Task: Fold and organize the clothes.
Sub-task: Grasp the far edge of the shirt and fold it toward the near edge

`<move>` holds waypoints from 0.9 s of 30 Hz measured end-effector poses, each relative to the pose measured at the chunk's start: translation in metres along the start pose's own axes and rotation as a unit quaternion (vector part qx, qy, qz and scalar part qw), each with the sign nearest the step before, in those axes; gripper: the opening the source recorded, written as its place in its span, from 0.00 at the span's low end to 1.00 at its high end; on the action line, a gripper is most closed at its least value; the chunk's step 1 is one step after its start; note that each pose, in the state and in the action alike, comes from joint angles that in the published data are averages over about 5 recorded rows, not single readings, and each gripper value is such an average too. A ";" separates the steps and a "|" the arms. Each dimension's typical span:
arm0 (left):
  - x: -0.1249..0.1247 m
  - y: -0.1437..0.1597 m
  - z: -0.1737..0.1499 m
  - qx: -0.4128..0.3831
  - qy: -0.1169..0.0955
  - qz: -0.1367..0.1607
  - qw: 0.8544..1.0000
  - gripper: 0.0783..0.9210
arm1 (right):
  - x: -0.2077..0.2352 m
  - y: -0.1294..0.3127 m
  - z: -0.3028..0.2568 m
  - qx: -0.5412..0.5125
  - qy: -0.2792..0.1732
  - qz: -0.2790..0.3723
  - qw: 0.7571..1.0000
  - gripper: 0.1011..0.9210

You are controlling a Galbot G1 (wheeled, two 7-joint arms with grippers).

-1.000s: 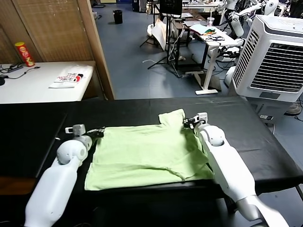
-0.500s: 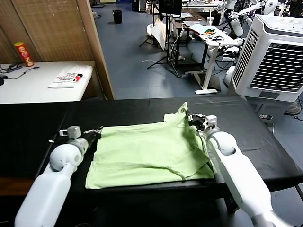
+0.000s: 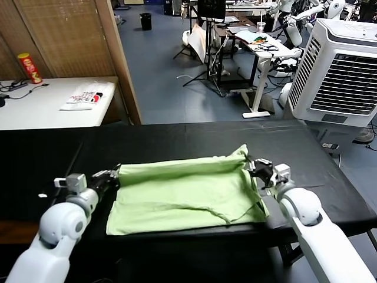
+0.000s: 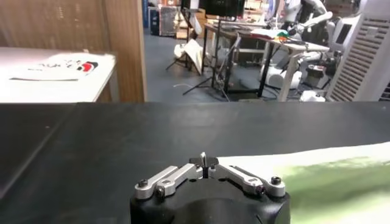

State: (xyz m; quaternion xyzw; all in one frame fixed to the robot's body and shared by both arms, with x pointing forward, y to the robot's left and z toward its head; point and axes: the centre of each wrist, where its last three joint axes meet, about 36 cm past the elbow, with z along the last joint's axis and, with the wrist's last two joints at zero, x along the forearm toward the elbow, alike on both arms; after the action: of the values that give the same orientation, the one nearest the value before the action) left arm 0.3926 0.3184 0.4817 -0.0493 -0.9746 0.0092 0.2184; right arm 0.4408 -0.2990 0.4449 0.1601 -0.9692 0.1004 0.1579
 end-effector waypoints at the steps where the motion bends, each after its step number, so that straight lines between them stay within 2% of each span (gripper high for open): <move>1: 0.004 -0.001 0.001 -0.003 0.002 -0.001 1.000 0.06 | 0.005 0.003 0.001 0.001 0.003 -0.001 1.000 0.03; 12: 0.035 -0.007 0.015 -0.022 0.037 0.004 0.999 0.06 | 0.057 0.023 0.010 0.014 0.063 0.004 0.998 0.03; 21: 0.048 -0.012 0.026 -0.049 0.066 -0.011 0.997 0.06 | 0.077 0.029 0.013 0.009 0.075 0.005 0.997 0.03; 25: 0.051 -0.012 0.029 -0.056 0.073 -0.011 0.996 0.06 | 0.084 0.031 0.012 0.006 0.088 0.002 0.996 0.09; 27: 0.052 -0.013 0.030 -0.060 0.074 -0.009 0.995 0.09 | 0.088 0.032 0.010 0.005 0.097 0.001 0.995 0.20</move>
State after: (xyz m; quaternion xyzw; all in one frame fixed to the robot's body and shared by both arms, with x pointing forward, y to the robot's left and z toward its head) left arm 0.3316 0.3109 0.4769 -0.0538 -0.9549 -0.0552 0.2867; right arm 0.3477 -0.2961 0.4607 0.1498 -0.9490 0.1202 0.2502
